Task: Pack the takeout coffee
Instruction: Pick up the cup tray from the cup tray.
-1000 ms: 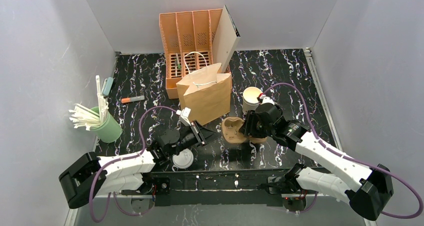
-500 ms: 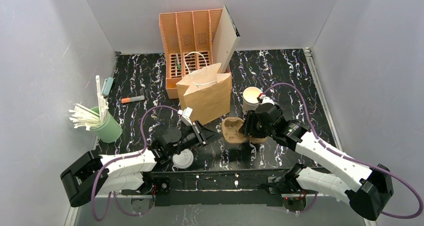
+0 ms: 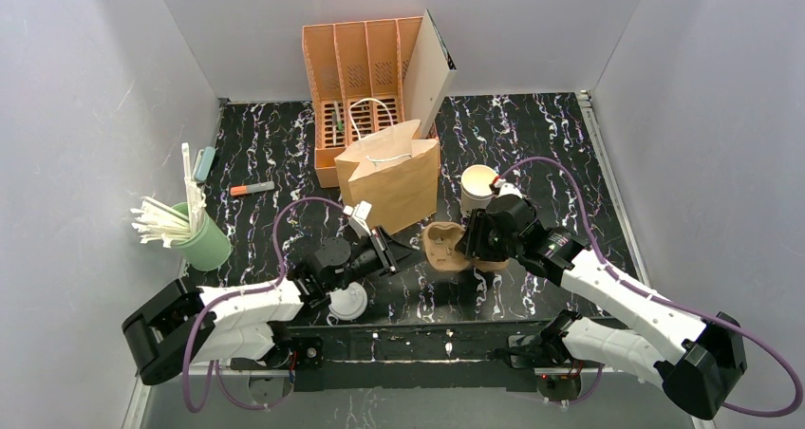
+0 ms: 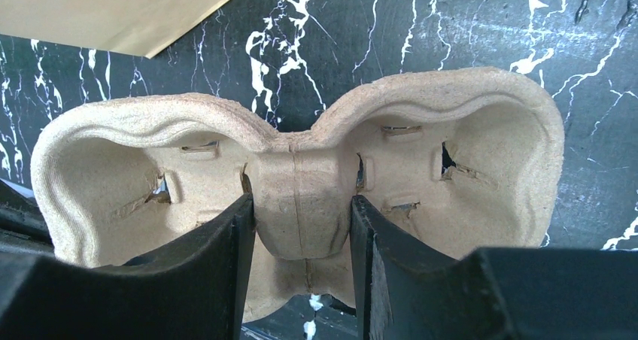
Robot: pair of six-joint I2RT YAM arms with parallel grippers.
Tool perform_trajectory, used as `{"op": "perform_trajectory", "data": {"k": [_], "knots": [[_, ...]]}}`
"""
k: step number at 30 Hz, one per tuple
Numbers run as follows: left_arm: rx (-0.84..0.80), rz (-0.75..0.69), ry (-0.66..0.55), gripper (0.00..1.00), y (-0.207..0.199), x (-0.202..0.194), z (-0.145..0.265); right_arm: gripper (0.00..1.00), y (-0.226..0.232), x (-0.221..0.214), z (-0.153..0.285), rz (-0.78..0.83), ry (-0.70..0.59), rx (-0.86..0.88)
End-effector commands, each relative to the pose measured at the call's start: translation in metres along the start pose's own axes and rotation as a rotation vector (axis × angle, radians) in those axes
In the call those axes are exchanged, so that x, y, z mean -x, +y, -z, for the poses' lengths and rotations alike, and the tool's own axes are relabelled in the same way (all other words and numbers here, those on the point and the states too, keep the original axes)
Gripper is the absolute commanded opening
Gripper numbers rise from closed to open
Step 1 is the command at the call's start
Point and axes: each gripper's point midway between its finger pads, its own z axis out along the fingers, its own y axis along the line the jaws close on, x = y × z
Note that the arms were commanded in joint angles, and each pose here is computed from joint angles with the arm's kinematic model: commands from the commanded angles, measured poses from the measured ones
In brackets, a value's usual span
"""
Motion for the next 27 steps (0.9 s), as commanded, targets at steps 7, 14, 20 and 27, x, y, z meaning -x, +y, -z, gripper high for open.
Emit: {"op": "perform_trajectory", "data": {"k": [7, 14, 20, 27], "knots": [[-0.024, -0.043, 0.043, 0.19, -0.011, -0.003, -0.013, 0.36, 0.033, 0.008, 0.005, -0.003, -0.001, 0.142], [0.097, -0.066, 0.016, 0.00, 0.024, -0.003, -0.012, 0.34, 0.045, 0.016, 0.018, -0.012, -0.024, 0.191], [0.263, -0.117, -0.016, 0.00, 0.068, 0.002, -0.003, 0.34, 0.055, 0.026, 0.038, -0.037, -0.045, 0.230], [0.297, -0.134, -0.017, 0.00, 0.078, 0.002, 0.000, 0.32, 0.046, 0.016, 0.035, -0.060, -0.015, 0.197]]}}
